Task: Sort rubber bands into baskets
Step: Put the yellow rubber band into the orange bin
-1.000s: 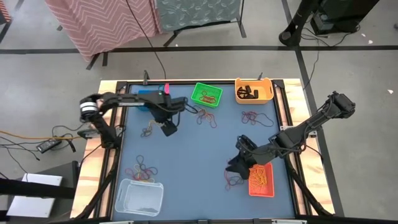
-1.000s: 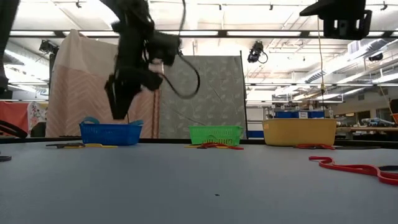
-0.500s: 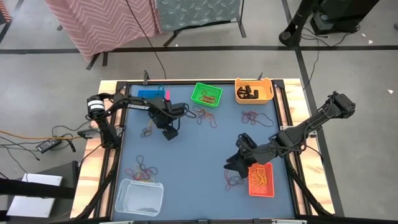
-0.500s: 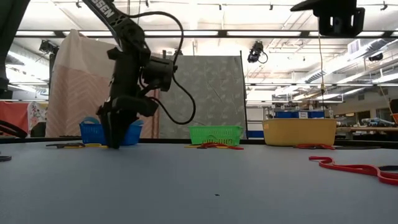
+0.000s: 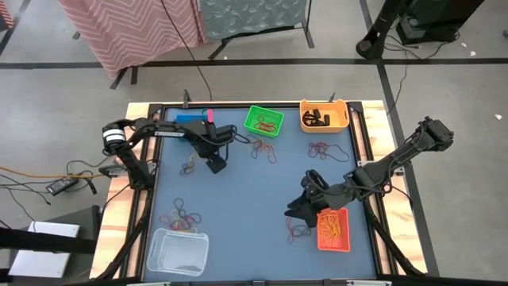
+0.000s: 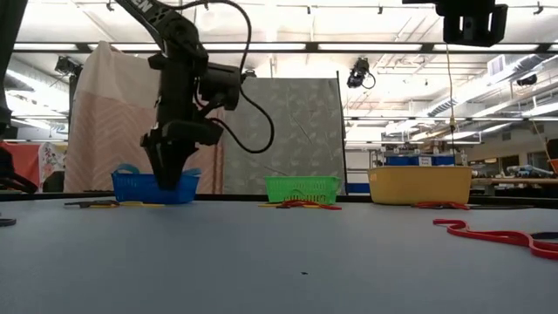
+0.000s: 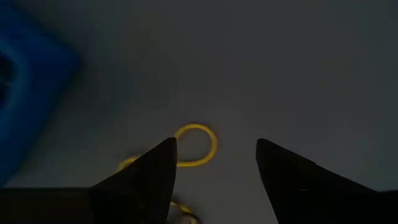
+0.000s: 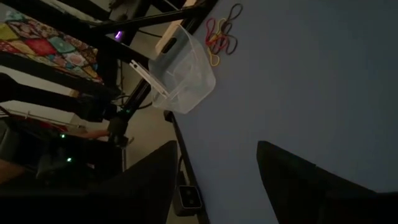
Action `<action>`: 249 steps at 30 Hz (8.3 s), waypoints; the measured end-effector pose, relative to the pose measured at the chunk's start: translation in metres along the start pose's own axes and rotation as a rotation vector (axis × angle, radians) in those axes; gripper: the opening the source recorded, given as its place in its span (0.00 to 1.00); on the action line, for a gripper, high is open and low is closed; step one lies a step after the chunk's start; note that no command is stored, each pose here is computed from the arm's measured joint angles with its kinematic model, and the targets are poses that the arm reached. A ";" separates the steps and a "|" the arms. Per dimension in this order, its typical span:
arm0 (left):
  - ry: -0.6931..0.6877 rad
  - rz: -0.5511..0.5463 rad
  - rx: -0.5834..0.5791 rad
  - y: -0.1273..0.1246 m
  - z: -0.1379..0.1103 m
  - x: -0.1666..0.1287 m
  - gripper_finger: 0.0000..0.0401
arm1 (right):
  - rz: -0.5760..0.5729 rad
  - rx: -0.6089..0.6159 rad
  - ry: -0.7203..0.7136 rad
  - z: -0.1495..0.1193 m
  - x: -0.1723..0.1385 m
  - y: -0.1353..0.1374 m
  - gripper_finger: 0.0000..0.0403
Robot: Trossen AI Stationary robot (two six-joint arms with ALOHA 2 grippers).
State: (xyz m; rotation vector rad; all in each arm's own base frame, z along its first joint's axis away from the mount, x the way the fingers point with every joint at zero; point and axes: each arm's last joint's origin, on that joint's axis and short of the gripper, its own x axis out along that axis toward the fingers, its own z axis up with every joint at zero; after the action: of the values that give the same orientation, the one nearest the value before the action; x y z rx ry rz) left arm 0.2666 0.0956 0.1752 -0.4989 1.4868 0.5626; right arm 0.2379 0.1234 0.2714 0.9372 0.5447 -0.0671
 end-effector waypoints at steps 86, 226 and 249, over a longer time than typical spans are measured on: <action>-0.973 -1.250 0.284 -0.362 0.111 -0.055 0.03 | 0.322 -0.366 -0.938 0.076 -0.164 0.040 0.57; -0.135 -0.112 -0.139 -0.076 -0.202 -0.169 0.00 | 0.311 -0.465 -0.766 0.066 -0.146 0.036 0.57; -0.711 -0.856 0.212 -0.289 -0.002 -0.097 0.00 | 0.356 -0.412 -0.775 0.067 -0.148 0.038 0.57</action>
State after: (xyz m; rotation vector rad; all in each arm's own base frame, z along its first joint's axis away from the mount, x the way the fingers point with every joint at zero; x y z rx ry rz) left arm 0.4463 -0.1345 0.2631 -0.6242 0.5476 -0.1104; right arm 0.1487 0.0675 0.4014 0.5277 -0.3236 0.0068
